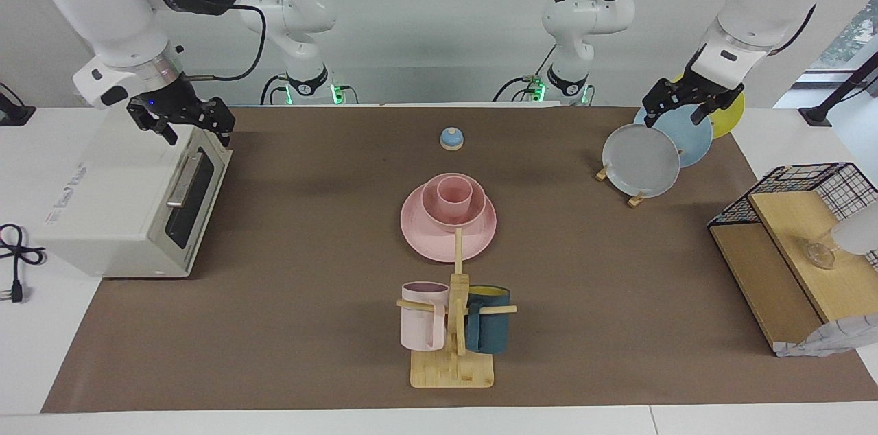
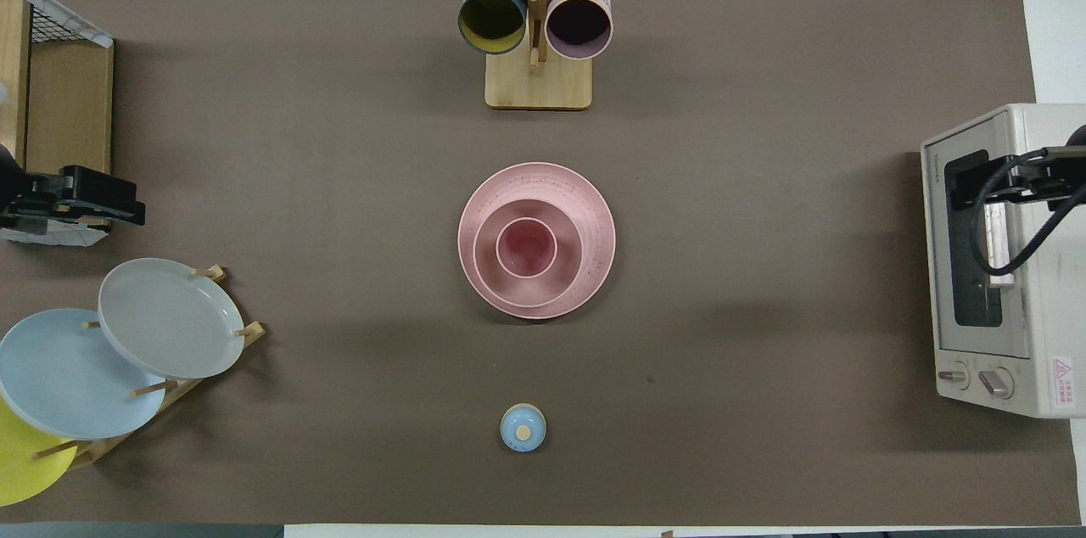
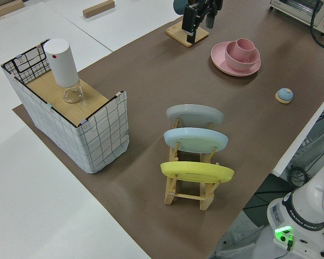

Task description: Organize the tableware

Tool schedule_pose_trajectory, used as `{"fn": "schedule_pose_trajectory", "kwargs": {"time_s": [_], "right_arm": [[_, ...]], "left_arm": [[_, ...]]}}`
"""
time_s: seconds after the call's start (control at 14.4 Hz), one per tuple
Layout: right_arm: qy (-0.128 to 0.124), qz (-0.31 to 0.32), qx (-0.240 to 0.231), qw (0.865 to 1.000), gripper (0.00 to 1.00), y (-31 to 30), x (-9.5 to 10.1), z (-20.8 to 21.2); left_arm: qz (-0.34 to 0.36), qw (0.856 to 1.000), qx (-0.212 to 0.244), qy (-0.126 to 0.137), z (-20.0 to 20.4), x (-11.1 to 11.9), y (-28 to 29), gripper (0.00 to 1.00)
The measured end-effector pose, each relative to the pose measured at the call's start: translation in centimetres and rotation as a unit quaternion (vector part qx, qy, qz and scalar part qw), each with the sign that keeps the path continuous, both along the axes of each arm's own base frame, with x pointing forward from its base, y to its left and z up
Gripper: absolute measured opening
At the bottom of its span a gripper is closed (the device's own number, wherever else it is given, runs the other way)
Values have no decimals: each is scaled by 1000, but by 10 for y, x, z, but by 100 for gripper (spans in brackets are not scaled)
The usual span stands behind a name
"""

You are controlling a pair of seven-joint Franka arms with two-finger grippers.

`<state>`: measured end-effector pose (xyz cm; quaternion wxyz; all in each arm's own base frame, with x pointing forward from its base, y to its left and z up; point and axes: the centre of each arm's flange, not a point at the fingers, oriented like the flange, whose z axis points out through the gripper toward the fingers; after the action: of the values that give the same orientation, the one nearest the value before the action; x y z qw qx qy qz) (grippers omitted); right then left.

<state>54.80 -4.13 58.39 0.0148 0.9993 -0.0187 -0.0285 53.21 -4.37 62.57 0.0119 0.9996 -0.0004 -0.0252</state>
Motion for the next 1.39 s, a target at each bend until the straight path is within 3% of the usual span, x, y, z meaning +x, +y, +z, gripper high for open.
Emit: {"fn": "schedule_pose_trajectory", "kwargs": {"time_s": [0.49, 1.39], "right_arm": [[0, 0, 0, 1000, 100, 0, 0, 0], [-1, 0, 0, 1000, 100, 0, 0, 1]], "left_arm": [[4, 1000, 4, 22, -16, 6, 5, 100], [5, 1000, 4, 20, -16, 6, 6, 100]]}}
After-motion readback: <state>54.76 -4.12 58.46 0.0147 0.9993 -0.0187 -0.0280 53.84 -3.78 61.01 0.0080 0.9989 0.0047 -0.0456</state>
